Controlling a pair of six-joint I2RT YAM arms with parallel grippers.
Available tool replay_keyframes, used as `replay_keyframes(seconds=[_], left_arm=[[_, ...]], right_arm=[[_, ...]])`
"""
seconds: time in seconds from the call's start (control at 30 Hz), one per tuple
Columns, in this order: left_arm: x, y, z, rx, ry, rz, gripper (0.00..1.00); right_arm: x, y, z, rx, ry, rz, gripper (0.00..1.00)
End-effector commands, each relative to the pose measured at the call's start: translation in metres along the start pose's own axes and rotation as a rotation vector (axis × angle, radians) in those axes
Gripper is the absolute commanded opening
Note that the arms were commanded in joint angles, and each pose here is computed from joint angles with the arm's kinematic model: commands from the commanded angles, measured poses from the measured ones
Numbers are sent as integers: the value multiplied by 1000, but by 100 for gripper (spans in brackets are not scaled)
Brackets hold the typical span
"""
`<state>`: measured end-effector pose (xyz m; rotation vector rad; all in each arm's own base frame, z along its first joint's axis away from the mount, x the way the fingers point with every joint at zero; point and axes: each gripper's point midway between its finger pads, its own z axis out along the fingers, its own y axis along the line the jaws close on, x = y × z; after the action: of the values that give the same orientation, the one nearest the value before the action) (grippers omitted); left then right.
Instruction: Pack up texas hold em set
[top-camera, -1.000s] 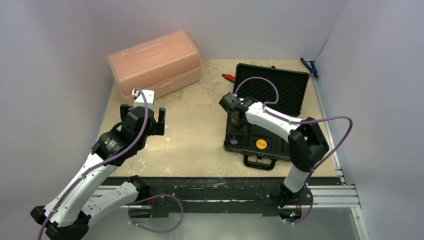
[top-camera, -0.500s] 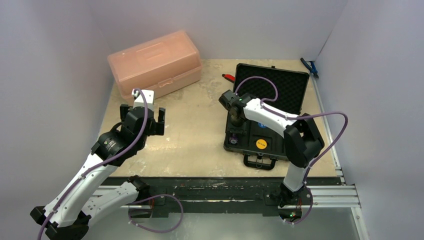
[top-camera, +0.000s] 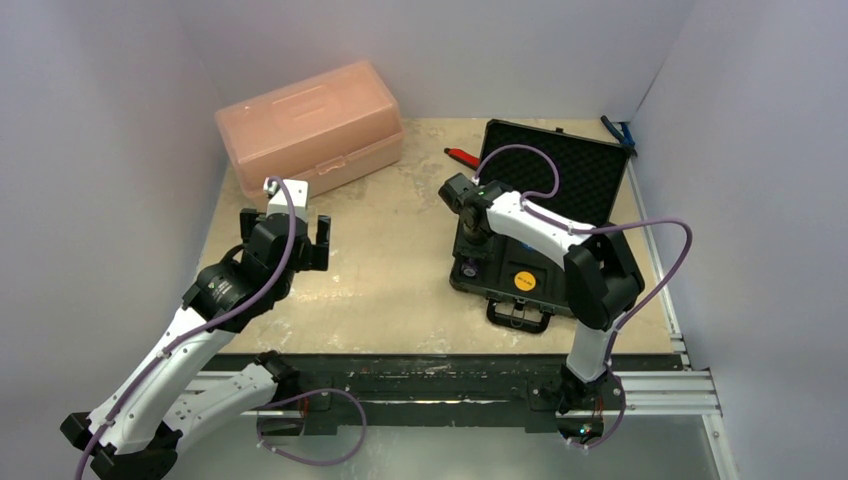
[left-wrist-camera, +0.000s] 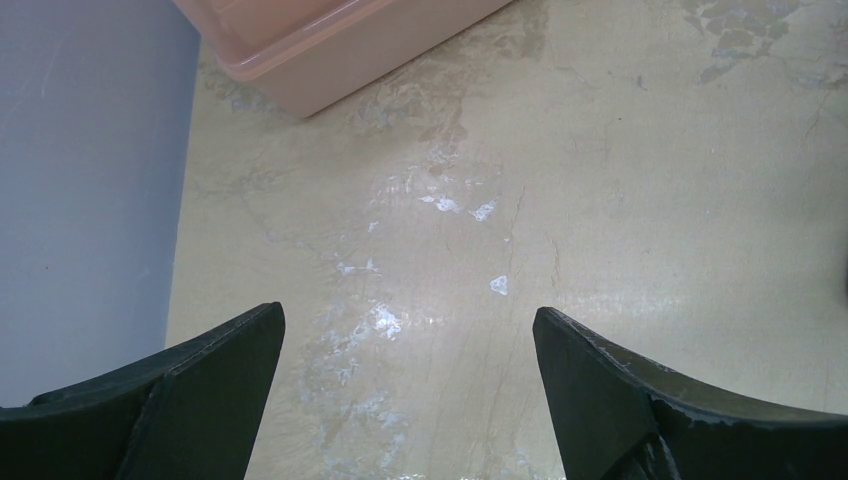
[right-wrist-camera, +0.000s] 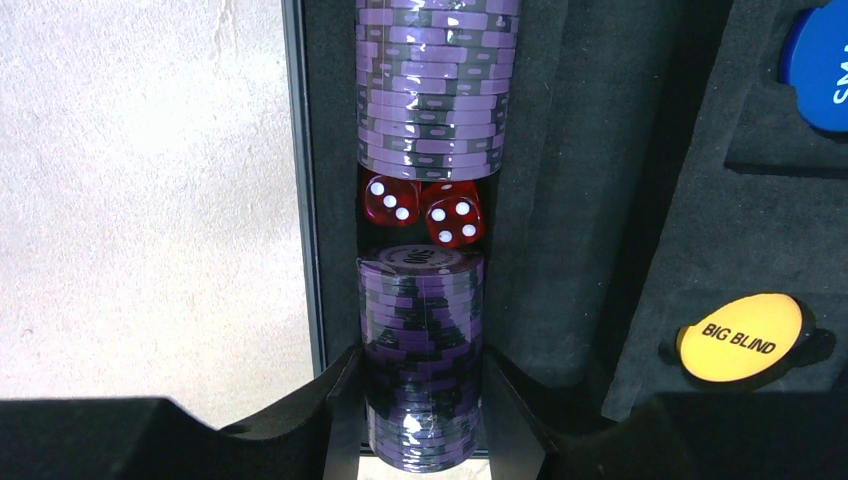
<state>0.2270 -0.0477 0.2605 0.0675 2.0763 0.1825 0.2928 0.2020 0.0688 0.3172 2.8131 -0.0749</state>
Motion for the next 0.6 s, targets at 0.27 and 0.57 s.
replay_keyframes(seconds=[0.27, 0.57], left_arm=[[-5, 3, -1, -6, -25, -1, 95], [-6, 3, -1, -5, -26, -5, 95]], right_arm=[[-27, 0, -1, 14, -81, 24, 31], [-30, 1, -20, -40, -106, 31, 71]])
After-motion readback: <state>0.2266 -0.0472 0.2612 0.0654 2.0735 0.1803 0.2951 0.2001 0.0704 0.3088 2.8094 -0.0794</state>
